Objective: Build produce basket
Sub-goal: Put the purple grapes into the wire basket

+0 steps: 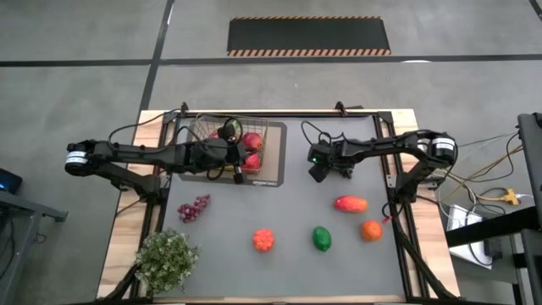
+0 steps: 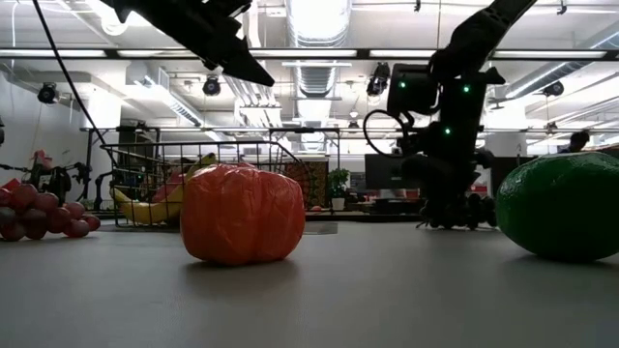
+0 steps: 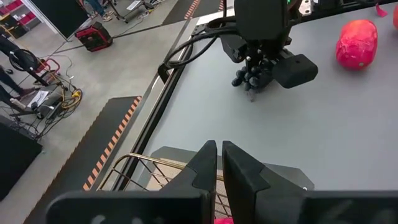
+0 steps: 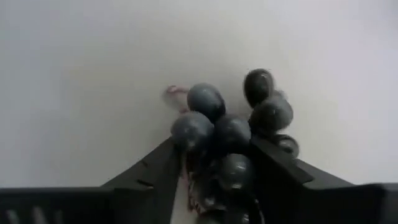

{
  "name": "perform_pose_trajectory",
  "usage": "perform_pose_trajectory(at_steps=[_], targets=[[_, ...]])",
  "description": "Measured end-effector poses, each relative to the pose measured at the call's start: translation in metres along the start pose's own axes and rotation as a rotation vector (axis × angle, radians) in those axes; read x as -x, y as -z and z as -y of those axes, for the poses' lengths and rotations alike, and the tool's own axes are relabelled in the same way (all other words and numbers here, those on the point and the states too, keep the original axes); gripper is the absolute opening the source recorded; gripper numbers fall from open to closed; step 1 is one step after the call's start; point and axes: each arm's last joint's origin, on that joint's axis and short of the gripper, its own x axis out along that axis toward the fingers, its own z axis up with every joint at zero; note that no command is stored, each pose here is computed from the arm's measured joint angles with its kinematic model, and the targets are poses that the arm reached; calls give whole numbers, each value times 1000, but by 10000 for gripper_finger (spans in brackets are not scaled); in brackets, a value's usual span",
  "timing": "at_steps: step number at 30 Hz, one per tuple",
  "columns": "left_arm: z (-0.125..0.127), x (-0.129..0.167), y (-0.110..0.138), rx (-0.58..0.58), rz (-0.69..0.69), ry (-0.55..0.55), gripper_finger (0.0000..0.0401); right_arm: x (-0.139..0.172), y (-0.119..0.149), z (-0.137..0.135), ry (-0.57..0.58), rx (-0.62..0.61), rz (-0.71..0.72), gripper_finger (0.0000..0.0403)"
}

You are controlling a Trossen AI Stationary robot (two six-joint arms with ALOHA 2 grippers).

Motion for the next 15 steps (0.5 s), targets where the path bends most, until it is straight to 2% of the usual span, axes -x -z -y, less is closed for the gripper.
perform_pose_trajectory(at_steps=[8, 15], targets=[[0, 0, 0, 4, 0, 0, 8, 6, -6, -1, -9, 41, 18, 82], [0, 0, -1, 9, 10, -2, 8, 11, -12, -2, -18, 83, 41, 39]])
